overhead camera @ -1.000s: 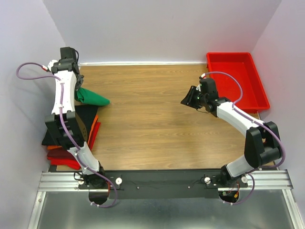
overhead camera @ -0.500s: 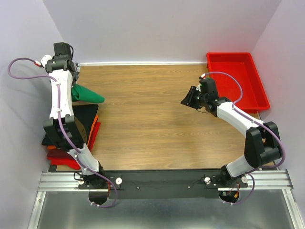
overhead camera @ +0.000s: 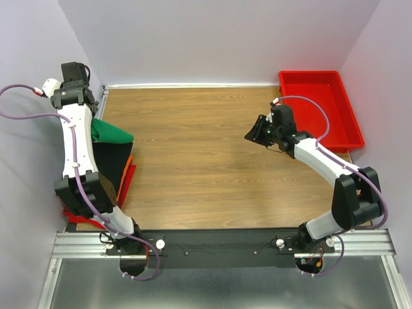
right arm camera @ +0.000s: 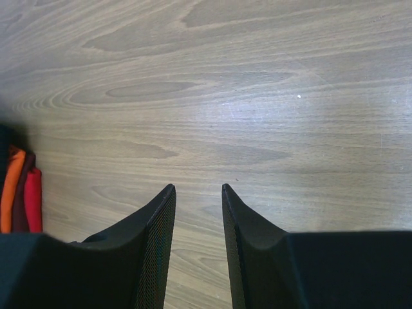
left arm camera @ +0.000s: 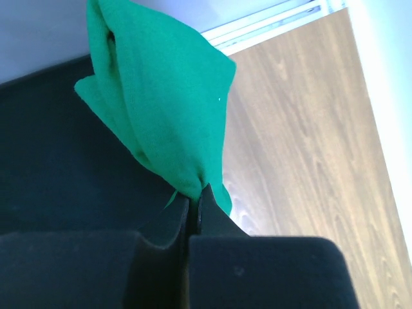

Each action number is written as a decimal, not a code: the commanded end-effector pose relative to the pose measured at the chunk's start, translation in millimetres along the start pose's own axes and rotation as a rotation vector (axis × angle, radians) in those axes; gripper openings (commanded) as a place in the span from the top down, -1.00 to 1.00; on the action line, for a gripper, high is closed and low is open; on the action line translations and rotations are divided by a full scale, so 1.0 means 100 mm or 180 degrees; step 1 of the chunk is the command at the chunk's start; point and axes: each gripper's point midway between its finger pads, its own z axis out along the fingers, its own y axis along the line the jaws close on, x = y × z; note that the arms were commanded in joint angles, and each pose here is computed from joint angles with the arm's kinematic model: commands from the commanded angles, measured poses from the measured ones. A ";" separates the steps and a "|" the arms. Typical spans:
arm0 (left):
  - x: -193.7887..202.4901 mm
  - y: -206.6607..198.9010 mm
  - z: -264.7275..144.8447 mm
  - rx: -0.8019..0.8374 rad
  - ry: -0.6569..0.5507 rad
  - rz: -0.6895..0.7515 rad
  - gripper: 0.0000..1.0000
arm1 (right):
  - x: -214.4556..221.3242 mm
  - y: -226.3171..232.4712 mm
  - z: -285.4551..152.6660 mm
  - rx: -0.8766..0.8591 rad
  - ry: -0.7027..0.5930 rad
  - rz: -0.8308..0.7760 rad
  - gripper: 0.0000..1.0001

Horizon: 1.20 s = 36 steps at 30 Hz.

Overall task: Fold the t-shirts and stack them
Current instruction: Neatly place the folded tshirt to the corner

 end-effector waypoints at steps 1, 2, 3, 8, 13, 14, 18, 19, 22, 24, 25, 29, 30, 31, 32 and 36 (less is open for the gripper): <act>-0.12 0.24 -0.10 -0.0110 -0.0196 -0.0044 1.00 | 0.02 0.08 -0.10 -0.0089 0.0053 -0.0052 0.17; -0.10 0.28 -0.10 -0.0133 -0.0193 -0.0040 1.00 | 0.04 0.09 -0.10 -0.0099 0.0061 -0.0058 0.17; -0.10 0.33 -0.08 -0.0169 -0.0193 -0.0047 1.00 | 0.05 0.11 -0.11 -0.0115 0.0068 -0.0064 0.17; -0.05 0.67 -0.12 -0.0308 -0.0252 -0.0103 1.00 | 0.12 0.13 -0.13 -0.0155 0.0121 -0.0086 0.17; 0.15 1.06 -0.14 -0.0458 -0.0264 -0.0124 1.00 | 0.21 0.16 -0.16 -0.0197 0.0200 -0.0123 0.17; 0.18 1.12 -0.14 -0.0491 -0.0263 -0.0129 1.00 | 0.23 0.16 -0.16 -0.0204 0.0219 -0.0135 0.16; 0.33 1.40 -0.09 -0.0619 -0.0252 -0.0112 1.00 | 0.34 0.20 -0.18 -0.0240 0.0286 -0.0187 0.16; 0.36 1.48 -0.09 -0.0672 -0.0247 -0.0146 0.71 | 0.36 0.21 -0.20 -0.0254 0.0297 -0.0193 0.16; 0.46 1.68 -0.15 -0.0742 -0.0279 -0.0151 0.04 | 0.40 0.21 -0.21 -0.0263 0.0321 -0.0219 0.16; 0.42 1.70 -0.24 -0.0702 -0.0359 -0.0178 -0.01 | 0.40 0.22 -0.23 -0.0277 0.0308 -0.0230 0.16; 0.38 1.69 -0.30 -0.0649 -0.0403 -0.0191 -0.04 | 0.40 0.22 -0.23 -0.0277 0.0308 -0.0230 0.16; 0.17 1.51 -0.59 -0.0254 -0.0591 -0.0291 -0.18 | 0.40 0.24 -0.23 -0.0297 0.0311 -0.0243 0.16; 0.12 1.49 -0.62 -0.0206 -0.0641 -0.0283 -0.19 | 0.40 0.25 -0.23 -0.0295 0.0310 -0.0246 0.16; 0.12 1.42 -0.66 -0.0053 -0.0630 -0.0209 -0.22 | 0.40 0.23 -0.23 -0.0282 0.0313 -0.0244 0.16; 0.12 1.37 -0.68 0.0056 -0.0632 -0.0197 -0.26 | 0.40 0.24 -0.24 -0.0285 0.0309 -0.0250 0.16; 0.21 0.92 -0.78 0.0749 -0.0530 -0.0071 -0.33 | 0.34 0.26 -0.27 -0.0282 0.0236 -0.0264 0.15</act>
